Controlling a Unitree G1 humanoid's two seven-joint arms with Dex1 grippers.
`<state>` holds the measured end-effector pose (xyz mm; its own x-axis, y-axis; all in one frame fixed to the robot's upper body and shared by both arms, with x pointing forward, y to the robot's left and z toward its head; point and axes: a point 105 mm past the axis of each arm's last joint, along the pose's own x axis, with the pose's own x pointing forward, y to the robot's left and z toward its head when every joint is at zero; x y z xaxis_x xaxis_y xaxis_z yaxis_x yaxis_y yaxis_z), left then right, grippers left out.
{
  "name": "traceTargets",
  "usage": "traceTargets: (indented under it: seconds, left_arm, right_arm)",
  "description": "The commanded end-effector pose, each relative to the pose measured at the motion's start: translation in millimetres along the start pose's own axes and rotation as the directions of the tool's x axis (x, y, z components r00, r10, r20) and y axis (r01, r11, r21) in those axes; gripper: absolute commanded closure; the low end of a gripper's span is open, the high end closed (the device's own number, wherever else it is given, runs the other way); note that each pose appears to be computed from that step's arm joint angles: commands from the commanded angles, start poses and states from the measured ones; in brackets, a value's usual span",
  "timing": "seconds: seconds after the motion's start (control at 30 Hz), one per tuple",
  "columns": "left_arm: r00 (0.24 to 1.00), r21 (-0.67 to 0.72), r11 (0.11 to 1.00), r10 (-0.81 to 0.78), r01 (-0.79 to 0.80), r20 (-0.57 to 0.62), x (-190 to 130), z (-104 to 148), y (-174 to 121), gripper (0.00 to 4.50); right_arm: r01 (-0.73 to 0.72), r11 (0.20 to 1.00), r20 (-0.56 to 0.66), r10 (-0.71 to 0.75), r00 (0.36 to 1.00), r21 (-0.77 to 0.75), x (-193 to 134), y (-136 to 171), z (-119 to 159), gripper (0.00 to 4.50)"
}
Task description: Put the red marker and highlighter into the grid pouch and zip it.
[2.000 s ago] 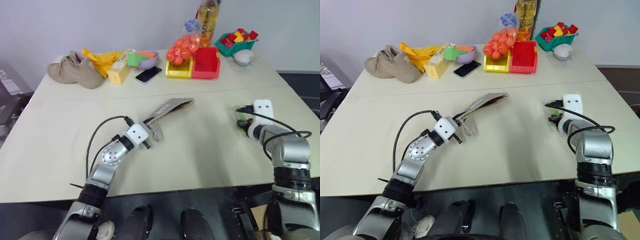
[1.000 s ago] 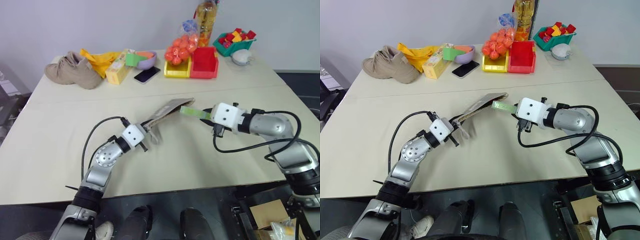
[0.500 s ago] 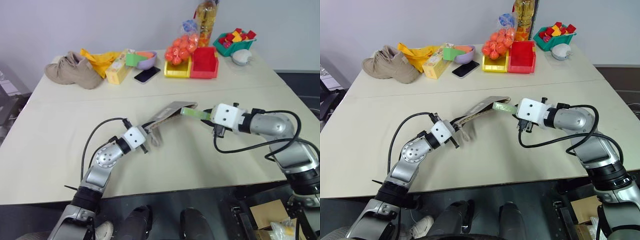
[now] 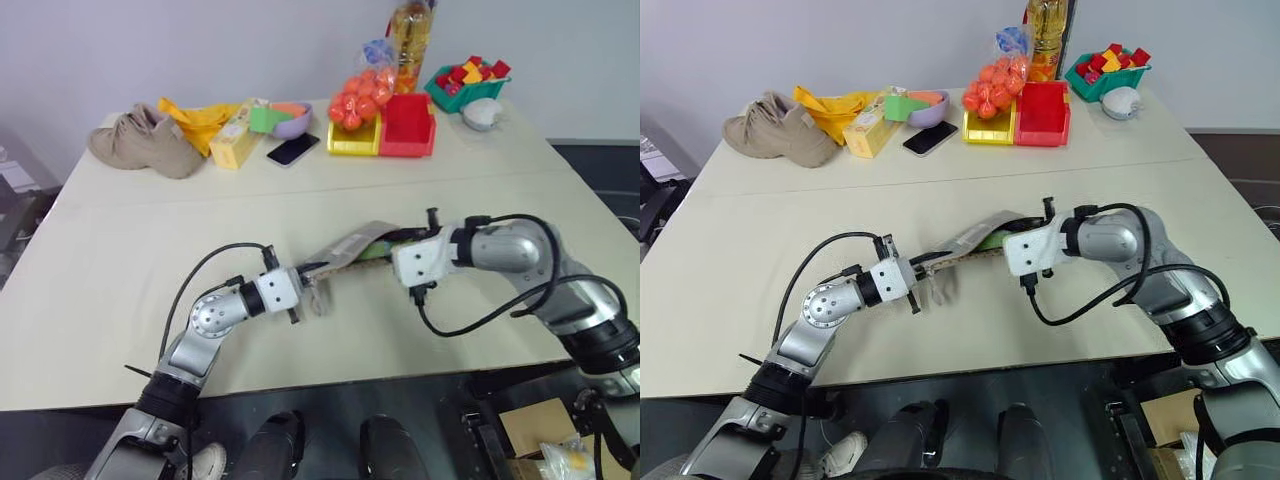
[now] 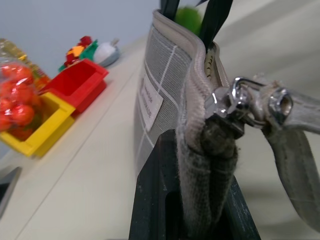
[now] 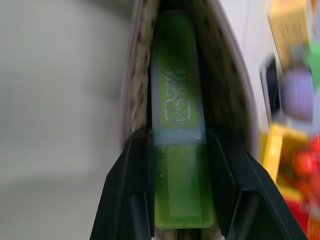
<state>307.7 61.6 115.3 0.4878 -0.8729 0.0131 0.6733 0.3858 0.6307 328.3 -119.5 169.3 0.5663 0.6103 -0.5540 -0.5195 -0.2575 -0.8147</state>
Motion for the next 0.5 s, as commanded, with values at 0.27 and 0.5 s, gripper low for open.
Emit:
traceTargets:
  seconds: [0.27, 0.5]
  left_arm:
    - [0.984, -0.084, 0.982, 0.172, -0.169, 0.041, 4.2, 12.6, 32.6, 4.5]
    - [0.93, -0.206, 0.913, 0.366, -0.353, 0.027, 20.0, 13.1, 61.9, 4.5]
  right_arm:
    - [0.268, 0.881, 0.136, -0.342, 0.93, 0.39, -48.4, -64.7, 8.8, 0.12]
    - [-0.095, 0.527, 0.317, -0.348, 0.882, 0.845, -62.5, -28.3, 34.7, 0.12]
